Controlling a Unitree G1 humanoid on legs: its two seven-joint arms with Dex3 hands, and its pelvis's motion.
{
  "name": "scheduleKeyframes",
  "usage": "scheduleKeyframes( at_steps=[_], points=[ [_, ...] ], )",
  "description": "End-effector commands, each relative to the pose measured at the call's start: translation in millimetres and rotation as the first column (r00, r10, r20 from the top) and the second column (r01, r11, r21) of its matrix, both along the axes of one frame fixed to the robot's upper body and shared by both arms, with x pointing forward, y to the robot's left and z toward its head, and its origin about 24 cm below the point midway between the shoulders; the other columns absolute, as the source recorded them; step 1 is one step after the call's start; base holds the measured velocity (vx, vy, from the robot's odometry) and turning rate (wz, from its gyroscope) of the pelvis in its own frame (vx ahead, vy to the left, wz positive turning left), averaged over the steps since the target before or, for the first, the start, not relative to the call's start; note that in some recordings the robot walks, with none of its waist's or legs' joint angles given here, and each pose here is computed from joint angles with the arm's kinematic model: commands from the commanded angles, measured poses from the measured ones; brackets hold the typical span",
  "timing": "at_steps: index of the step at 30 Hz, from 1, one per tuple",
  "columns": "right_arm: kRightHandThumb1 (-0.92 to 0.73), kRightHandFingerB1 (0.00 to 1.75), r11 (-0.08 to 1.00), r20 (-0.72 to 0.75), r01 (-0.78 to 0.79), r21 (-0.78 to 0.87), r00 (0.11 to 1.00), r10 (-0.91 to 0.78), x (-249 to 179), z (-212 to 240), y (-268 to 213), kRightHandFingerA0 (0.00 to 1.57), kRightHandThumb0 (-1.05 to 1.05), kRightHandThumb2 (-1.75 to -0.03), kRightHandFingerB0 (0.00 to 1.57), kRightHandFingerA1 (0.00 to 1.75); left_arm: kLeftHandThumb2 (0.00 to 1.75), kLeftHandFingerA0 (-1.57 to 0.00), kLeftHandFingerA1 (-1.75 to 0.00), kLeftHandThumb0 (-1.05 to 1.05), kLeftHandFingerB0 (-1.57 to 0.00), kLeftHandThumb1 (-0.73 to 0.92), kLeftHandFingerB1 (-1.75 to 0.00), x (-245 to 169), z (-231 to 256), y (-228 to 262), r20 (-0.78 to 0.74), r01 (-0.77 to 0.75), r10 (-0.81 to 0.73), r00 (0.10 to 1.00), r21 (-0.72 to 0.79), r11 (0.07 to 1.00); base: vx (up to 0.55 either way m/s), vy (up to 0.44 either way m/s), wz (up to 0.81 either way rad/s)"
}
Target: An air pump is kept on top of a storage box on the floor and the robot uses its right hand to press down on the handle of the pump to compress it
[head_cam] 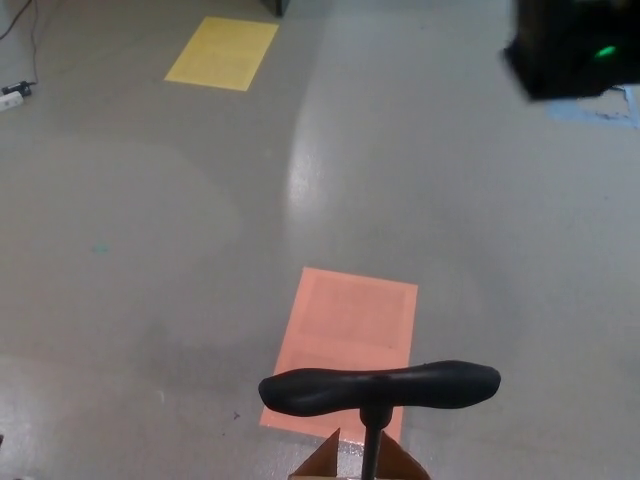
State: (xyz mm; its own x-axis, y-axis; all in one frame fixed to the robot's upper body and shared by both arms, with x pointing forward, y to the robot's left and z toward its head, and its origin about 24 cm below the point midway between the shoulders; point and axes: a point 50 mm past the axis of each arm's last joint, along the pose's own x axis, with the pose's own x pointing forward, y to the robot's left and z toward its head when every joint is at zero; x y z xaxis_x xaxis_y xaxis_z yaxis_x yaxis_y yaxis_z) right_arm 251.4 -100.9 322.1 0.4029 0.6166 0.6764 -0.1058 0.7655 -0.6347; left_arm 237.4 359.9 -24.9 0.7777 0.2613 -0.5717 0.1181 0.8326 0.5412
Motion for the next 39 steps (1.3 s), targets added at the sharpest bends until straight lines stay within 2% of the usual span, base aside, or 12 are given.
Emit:
scheduleKeyframes(
  at_steps=[1,2,3,4,7,9,16,17,18,19,20,39],
  points=[
    [-0.87,0.10,0.810,-0.203,-0.244,-0.533,0.966,0.158,-35,-22,55,0.00,-0.89,-1.20,0.00,0.11,1.14,-0.01,-0.49,-0.32,0.00,0.65,-0.49,6,9,-1,0.039,0.082,-0.084,0.996,0.049,0.995,0.00,0.000,0.00],
    [-0.87,0.10,0.803,-0.210,-0.244,-0.544,0.966,0.151,-35,-25,57,0.00,-0.89,-1.20,0.00,0.11,1.14,-0.01,-0.49,-0.32,0.00,0.65,-0.49,6,9,-1,0.033,0.085,-0.086,0.996,0.042,0.996,0.00,0.000,0.00],
    [-0.87,0.10,0.799,-0.211,-0.243,-0.550,0.966,0.149,-35,-27,57,0.00,-0.88,-1.20,0.00,0.12,0.68,-0.15,-0.34,-0.59,-0.11,0.89,-0.20,6,9,0,0.032,0.085,-0.086,0.996,0.038,0.996,0.00,0.000,0.00],
    [-0.87,0.10,0.795,-0.216,-0.244,-0.555,0.965,0.146,-35,-30,58,0.00,-0.89,-1.20,0.00,0.12,0.96,-0.10,-0.43,-0.67,-0.06,0.76,-0.32,6,10,0,0.030,0.086,-0.087,0.996,0.041,0.995,0.00,0.000,0.00],
    [-0.85,0.12,0.781,-0.260,-0.266,-0.565,0.956,0.137,-34,-38,59,0.00,-0.86,-1.19,0.00,0.14,0.95,-0.09,-0.41,-0.70,-0.07,0.78,-0.32,6,11,0,0.027,0.098,-0.100,0.995,0.053,0.994,0.00,0.000,0.00],
    [-0.84,0.12,0.776,-0.283,-0.280,-0.566,0.949,0.135,-34,-44,59,0.00,-0.86,-1.18,0.00,0.14,1.04,-0.10,-0.46,-0.64,0.00,0.72,-0.36,6,10,0,0.023,0.097,-0.098,0.995,0.043,0.994,0.00,0.000,0.00],
    [-0.87,0.12,0.744,-0.361,-0.286,-0.604,0.930,0.064,-26,-82,57,0.00,-0.89,-1.20,0.00,0.14,1.02,-0.01,-0.41,-0.66,-0.05,0.71,-0.34,3,7,0,0.034,0.080,-0.081,0.996,0.022,0.997,0.00,0.000,0.00],
    [-0.87,0.13,0.747,-0.360,-0.270,-0.608,0.932,0.043,-22,-87,56,0.00,-0.87,-1.19,0.00,0.16,1.02,-0.12,-0.46,-0.69,0.00,0.72,-0.35,4,9,1,0.034,0.083,-0.084,0.996,0.031,0.996,0.00,0.000,0.00],
    [-0.87,0.13,0.749,-0.357,-0.262,-0.609,0.933,0.036,-21,-88,56,0.00,-0.87,-1.19,0.00,0.16,1.02,-0.12,-0.46,-0.69,0.00,0.72,-0.35,5,10,1,0.034,0.084,-0.085,0.996,0.037,0.996,0.00,0.000,0.00],
    [-0.85,0.16,0.754,-0.353,-0.245,-0.609,0.936,0.018,-17,-91,54,0.00,-0.84,-1.18,0.00,0.18,0.68,-0.16,-0.32,-0.63,-0.12,0.90,-0.21,7,12,1,0.039,0.083,-0.085,0.996,0.040,0.996,0.00,0.000,0.00],
    [-0.84,0.16,0.760,-0.376,-0.232,-0.607,0.926,-0.018,-11,-99,52,0.00,-0.83,-1.18,0.00,0.18,1.14,0.00,-0.48,-0.33,0.00,0.62,-0.48,9,13,2,0.040,0.081,-0.083,0.996,0.043,0.996,0.00,0.000,0.00],
    [-0.86,0.11,0.734,-0.557,-0.205,-0.648,0.785,-0.272,21,-223,43,0.00,-0.91,-1.18,0.00,0.16,1.14,0.00,-0.48,-0.32,0.00,0.63,-0.47,5,15,7,0.064,0.049,-0.051,0.997,0.032,0.998,0.00,0.000,0.00]
  ],
)
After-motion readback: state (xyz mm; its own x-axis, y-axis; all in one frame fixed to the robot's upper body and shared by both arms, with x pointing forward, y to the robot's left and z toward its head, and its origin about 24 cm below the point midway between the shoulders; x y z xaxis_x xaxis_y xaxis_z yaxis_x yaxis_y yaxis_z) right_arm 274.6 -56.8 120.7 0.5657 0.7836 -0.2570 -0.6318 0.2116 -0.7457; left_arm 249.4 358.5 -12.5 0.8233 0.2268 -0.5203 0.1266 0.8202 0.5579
